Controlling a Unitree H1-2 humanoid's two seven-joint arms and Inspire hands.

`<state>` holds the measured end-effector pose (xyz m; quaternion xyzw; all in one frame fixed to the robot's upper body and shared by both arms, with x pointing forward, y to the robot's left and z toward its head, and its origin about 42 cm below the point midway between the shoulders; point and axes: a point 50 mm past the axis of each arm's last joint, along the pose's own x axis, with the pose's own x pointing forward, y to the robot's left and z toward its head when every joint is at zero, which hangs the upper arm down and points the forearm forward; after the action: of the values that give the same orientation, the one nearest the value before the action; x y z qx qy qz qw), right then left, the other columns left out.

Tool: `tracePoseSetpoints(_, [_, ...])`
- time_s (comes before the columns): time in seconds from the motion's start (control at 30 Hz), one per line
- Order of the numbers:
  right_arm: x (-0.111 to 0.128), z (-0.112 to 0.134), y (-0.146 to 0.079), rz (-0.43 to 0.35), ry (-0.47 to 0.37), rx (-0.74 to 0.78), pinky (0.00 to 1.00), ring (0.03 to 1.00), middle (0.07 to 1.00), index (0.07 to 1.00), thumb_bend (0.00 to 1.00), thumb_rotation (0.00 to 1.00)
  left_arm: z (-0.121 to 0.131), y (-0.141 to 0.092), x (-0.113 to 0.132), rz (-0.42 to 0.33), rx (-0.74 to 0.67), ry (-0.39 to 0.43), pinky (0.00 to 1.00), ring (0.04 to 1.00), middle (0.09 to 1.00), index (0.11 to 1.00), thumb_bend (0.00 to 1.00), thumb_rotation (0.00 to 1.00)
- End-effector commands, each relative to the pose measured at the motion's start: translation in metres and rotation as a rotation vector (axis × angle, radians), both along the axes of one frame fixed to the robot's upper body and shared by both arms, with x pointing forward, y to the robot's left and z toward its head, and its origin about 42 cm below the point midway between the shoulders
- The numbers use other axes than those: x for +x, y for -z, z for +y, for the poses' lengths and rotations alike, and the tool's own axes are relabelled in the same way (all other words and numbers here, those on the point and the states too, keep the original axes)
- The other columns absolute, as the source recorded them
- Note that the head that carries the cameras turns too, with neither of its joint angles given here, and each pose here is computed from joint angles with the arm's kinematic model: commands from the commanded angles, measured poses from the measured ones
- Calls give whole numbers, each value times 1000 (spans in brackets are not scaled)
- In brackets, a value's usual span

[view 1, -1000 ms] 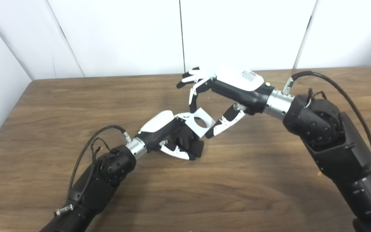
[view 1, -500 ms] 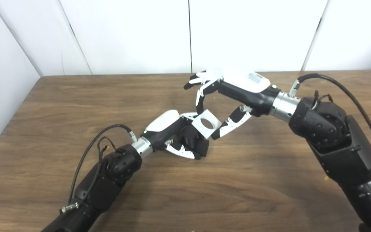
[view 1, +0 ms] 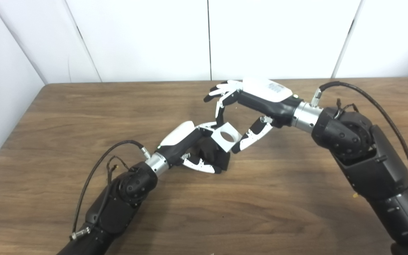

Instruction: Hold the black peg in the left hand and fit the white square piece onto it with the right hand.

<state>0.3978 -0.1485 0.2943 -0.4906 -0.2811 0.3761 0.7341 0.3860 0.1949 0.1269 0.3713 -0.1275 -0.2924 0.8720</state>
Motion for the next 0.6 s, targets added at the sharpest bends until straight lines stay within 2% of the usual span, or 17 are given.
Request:
tracePoseSetpoints(0.0, [6, 7, -29, -97, -37, 36, 950, 918, 852, 482, 517, 141, 25, 47, -18, 249, 130, -74, 853, 927, 926, 490, 521, 72])
tracePoseSetpoints(0.57, [14, 6, -26, -87, -9, 44, 925, 922, 851, 482, 517, 141, 17, 53, -26, 298, 98, -58, 902, 954, 931, 488, 523, 67])
